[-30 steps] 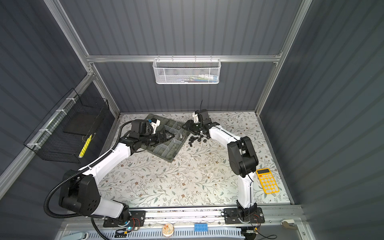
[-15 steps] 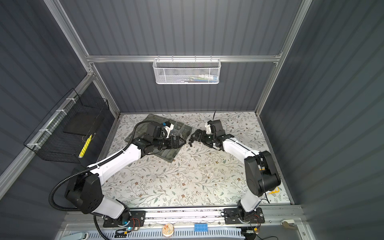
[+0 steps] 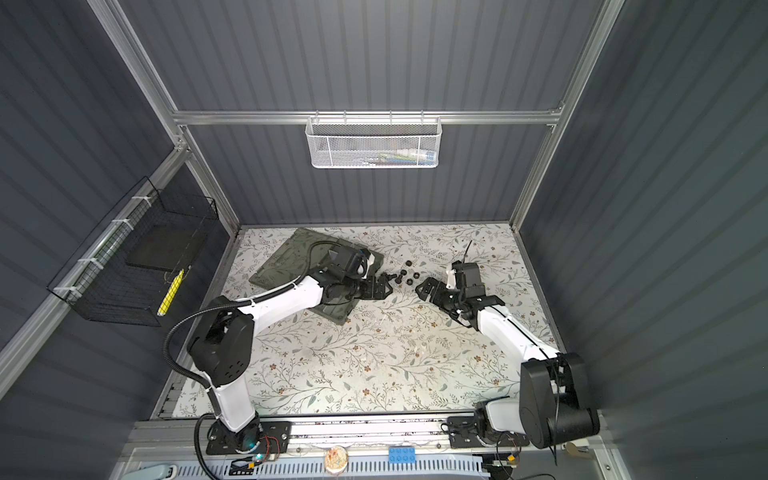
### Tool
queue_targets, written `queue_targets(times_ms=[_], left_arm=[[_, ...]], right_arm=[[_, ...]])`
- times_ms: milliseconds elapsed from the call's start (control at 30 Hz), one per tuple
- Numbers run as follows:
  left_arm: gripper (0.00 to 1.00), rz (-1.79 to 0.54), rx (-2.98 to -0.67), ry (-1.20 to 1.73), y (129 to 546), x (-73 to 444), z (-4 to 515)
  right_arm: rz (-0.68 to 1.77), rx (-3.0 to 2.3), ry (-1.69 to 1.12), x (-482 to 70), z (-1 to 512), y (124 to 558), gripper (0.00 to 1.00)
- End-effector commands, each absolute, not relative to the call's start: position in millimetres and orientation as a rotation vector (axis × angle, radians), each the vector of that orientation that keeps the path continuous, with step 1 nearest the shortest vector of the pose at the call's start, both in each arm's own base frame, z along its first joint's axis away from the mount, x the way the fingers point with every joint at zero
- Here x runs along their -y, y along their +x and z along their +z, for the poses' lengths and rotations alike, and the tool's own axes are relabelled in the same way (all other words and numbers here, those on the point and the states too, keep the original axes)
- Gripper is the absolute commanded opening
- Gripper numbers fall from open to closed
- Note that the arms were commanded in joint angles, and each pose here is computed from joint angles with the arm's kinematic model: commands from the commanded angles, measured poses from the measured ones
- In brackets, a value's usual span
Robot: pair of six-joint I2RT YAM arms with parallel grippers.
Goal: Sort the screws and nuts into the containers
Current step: 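Draw the right gripper back while the left gripper moves over the black bolts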
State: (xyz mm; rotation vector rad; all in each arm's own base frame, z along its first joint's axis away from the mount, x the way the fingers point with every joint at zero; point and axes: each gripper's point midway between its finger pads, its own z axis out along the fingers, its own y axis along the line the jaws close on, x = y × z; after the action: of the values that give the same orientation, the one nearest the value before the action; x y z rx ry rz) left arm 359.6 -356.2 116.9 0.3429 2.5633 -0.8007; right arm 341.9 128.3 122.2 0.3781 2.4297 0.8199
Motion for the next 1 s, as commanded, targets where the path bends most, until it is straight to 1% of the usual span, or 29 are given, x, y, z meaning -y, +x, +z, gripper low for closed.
queue_targets(times_ms=[0,167,333,500,633,733,900,967], left_arm=[[0.94,-0.752,-2.595,0.394,362.7,366.7,107.5],[0.84,-0.712,-2.66,0.41,368.8,379.6,77.8],[0.77,-0.586,-2.685,0.416,379.2,374.7,58.5],[0.71,-0.465,-2.71,0.411,391.1,369.5,45.6],[0.62,-0.379,-2.723,0.404,398.0,363.9,33.9],[0.6,-0.328,-2.737,0.404,400.9,360.0,26.7],[0.51,-0.305,-2.73,0.407,404.9,359.8,24.0],[0.5,-0.294,-2.726,0.405,407.2,359.4,23.0]], right_arm=[[0.809,-2.401,0.401,-123.6,124.2,344.6,0.99],[0.809,-2.425,0.4,-123.0,117.4,343.4,0.99],[0.809,-2.425,0.395,-118.8,114.9,340.6,0.99],[0.821,-2.429,0.401,-114.9,112.2,340.4,0.99],[0.839,-2.428,0.403,-114.2,110.2,341.3,0.99],[0.867,-2.44,0.392,-117.6,106.9,342.3,0.99],[0.888,-2.437,0.386,-120.4,105.5,344.4,0.99],[0.895,-2.433,0.377,-121.5,106.6,344.9,0.99]])
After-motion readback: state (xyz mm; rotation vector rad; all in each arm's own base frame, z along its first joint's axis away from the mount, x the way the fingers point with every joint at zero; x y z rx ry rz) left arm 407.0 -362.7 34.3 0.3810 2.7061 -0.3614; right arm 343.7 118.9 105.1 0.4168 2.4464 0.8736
